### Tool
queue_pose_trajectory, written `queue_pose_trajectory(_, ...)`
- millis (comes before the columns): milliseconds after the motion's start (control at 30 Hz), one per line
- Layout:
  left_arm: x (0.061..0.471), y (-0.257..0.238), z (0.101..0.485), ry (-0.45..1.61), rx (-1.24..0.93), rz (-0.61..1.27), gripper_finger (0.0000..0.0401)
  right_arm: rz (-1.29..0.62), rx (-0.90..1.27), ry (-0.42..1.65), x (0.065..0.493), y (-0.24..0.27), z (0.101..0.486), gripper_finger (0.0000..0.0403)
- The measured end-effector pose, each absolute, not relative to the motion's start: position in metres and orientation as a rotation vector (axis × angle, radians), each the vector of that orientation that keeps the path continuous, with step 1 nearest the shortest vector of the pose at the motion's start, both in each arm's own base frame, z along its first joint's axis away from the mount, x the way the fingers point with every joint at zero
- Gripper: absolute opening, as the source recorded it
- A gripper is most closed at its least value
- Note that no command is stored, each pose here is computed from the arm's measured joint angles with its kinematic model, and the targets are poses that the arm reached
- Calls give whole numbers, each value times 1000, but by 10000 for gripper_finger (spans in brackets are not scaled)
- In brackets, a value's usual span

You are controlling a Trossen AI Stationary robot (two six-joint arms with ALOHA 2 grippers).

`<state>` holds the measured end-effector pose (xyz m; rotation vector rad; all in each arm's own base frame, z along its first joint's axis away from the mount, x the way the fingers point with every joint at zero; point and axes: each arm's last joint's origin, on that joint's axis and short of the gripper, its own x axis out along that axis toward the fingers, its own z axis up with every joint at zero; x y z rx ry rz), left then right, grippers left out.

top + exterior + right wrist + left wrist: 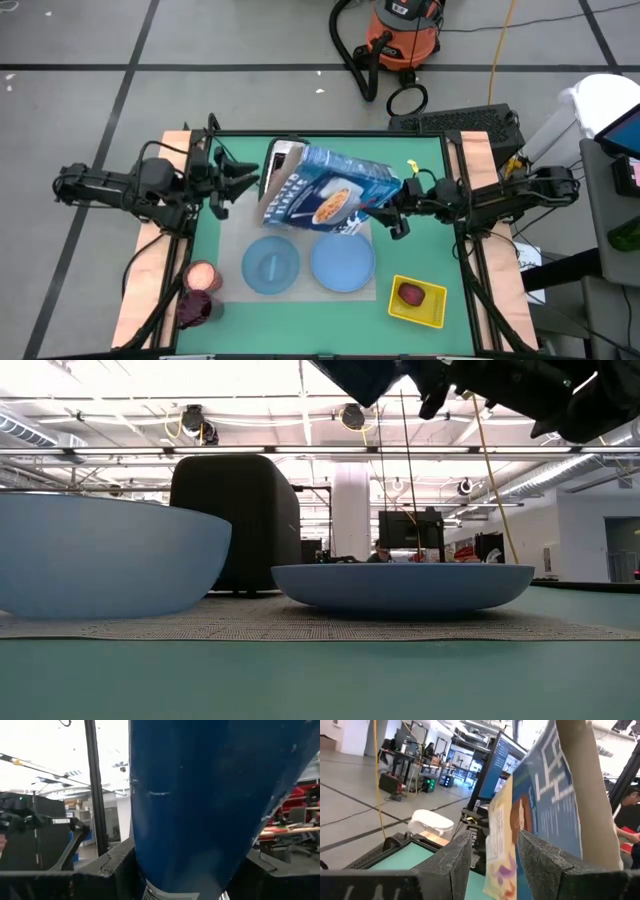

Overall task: Arrange a breakfast setting
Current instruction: Pour the cereal into the blue bowl

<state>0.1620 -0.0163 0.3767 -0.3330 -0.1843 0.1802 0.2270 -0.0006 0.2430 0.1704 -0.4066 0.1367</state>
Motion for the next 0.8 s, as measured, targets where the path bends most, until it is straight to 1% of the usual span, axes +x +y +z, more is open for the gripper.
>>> queue_pose_trajectory(167,169,-17,373,-158,-324,187,166,144,179,-317,230,4,235,221)
queue_pose_trajectory(400,179,-19,365,-102,-309,194,166,155,184,-253,232,8,229,221)
queue_pose_trajectory(600,179,-19,361,-62,-298,197,166,179,180,-258,232,9,230,221)
queue_pose_trajectory(800,174,-19,364,-76,-304,175,166,183,181,-234,232,9,228,221)
